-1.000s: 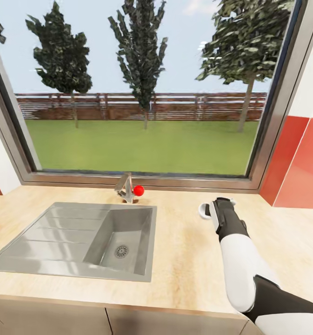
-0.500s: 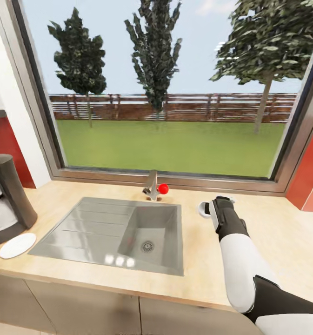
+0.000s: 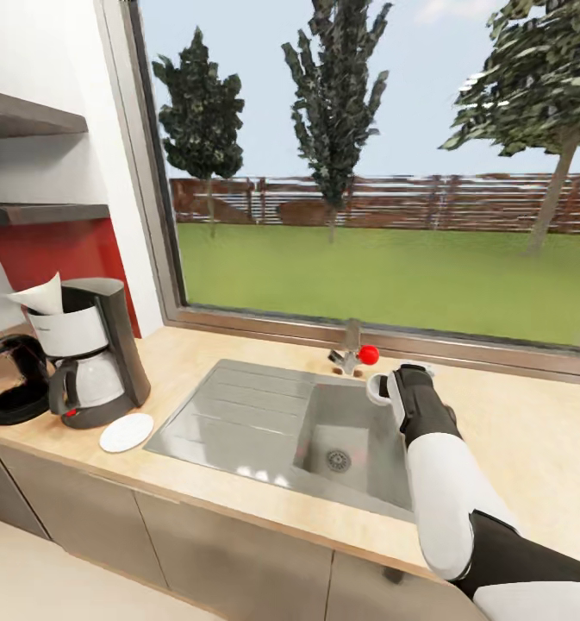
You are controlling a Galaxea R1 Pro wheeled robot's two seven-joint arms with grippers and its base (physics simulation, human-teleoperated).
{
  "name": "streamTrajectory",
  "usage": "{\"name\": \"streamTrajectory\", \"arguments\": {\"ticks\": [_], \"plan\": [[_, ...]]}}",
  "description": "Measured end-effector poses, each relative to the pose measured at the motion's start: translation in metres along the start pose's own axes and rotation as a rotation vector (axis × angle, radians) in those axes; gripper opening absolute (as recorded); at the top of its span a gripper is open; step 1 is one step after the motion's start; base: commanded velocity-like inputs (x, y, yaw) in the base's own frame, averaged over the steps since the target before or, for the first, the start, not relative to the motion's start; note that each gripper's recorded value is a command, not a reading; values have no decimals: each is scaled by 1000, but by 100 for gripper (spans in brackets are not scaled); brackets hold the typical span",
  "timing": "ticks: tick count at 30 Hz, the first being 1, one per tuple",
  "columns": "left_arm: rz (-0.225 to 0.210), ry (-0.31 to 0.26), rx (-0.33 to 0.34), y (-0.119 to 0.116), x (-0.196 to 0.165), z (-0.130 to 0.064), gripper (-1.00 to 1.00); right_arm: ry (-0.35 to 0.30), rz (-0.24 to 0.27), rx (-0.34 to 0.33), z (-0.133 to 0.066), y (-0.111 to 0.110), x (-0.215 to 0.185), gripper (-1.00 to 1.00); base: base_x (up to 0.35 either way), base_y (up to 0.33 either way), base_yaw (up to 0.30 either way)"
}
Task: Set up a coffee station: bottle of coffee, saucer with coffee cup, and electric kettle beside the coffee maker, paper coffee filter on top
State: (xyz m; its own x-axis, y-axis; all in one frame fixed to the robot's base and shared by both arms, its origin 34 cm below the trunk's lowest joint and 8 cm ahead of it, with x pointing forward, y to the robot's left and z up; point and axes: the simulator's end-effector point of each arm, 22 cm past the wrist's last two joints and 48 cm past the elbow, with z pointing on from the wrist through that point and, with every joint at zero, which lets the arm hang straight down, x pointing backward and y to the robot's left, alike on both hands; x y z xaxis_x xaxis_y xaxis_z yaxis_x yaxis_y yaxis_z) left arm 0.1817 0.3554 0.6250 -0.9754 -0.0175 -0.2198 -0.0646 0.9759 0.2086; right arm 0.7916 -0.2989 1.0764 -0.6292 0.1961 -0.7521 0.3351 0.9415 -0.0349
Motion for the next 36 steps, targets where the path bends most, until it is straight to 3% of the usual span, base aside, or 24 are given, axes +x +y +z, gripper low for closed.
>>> {"name": "streamTrajectory", "arguments": {"ticks": [20,36], "plan": [[-1,-1,2,-2,0,0,100,0,0,0,0,0,0,-100,0,301,278],[-2,-2,2,-2,-1,0,100,0,0,0,0,0,0,-100,0,218,278]]}}
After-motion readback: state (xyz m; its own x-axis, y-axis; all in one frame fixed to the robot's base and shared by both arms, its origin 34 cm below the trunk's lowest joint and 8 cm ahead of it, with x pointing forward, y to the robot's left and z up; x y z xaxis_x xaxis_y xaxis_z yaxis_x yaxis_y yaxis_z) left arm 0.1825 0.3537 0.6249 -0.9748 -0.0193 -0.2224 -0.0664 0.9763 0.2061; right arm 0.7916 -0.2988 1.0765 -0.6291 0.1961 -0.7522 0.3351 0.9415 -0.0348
